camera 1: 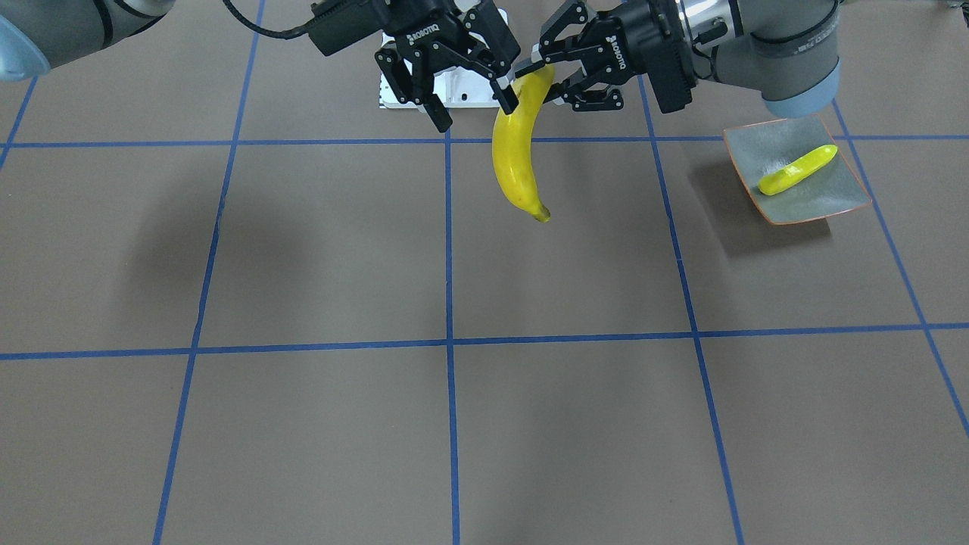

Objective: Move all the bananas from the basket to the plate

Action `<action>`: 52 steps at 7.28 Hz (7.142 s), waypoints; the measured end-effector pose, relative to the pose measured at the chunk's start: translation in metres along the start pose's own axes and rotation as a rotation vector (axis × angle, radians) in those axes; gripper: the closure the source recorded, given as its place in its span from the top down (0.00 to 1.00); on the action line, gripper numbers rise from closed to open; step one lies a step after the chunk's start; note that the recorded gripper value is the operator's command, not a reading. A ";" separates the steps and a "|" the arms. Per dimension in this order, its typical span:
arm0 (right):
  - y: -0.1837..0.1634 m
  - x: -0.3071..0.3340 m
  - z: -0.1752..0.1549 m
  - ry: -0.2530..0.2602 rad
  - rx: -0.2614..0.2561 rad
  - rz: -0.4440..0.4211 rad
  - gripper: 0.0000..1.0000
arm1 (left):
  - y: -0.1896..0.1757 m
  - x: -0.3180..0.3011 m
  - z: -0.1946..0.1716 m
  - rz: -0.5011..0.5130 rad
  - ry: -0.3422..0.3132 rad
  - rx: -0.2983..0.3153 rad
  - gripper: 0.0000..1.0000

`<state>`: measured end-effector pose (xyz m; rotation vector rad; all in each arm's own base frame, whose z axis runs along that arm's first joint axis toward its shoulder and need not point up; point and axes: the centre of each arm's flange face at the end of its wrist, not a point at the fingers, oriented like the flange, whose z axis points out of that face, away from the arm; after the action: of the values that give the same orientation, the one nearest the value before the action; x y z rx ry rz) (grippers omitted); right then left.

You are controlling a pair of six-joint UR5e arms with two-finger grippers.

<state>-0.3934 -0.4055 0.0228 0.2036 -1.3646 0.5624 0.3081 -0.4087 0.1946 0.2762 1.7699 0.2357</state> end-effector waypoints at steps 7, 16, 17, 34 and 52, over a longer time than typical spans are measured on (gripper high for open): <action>-0.167 0.153 -0.048 0.241 -0.035 -0.237 1.00 | 0.146 -0.194 -0.162 0.548 -0.342 -0.145 0.00; -0.374 0.327 -0.154 0.390 -0.103 -0.442 1.00 | 0.263 -0.340 -0.265 1.007 -0.467 -0.479 0.99; -0.379 0.337 -0.161 0.397 -0.101 -0.451 1.00 | 0.263 -0.347 -0.268 1.007 -0.481 -0.482 1.00; -0.365 0.741 -0.264 0.571 -0.079 -0.213 0.82 | 0.117 -0.289 -0.217 0.823 -0.396 -0.212 1.00; -0.332 0.756 -0.224 0.623 -0.010 -0.152 0.00 | 0.097 -0.282 -0.203 0.830 -0.386 -0.201 1.00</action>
<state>0.0373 -0.3889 0.7618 0.1081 -0.7403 0.4396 0.1727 -0.4062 0.5289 0.8443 1.1584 0.8829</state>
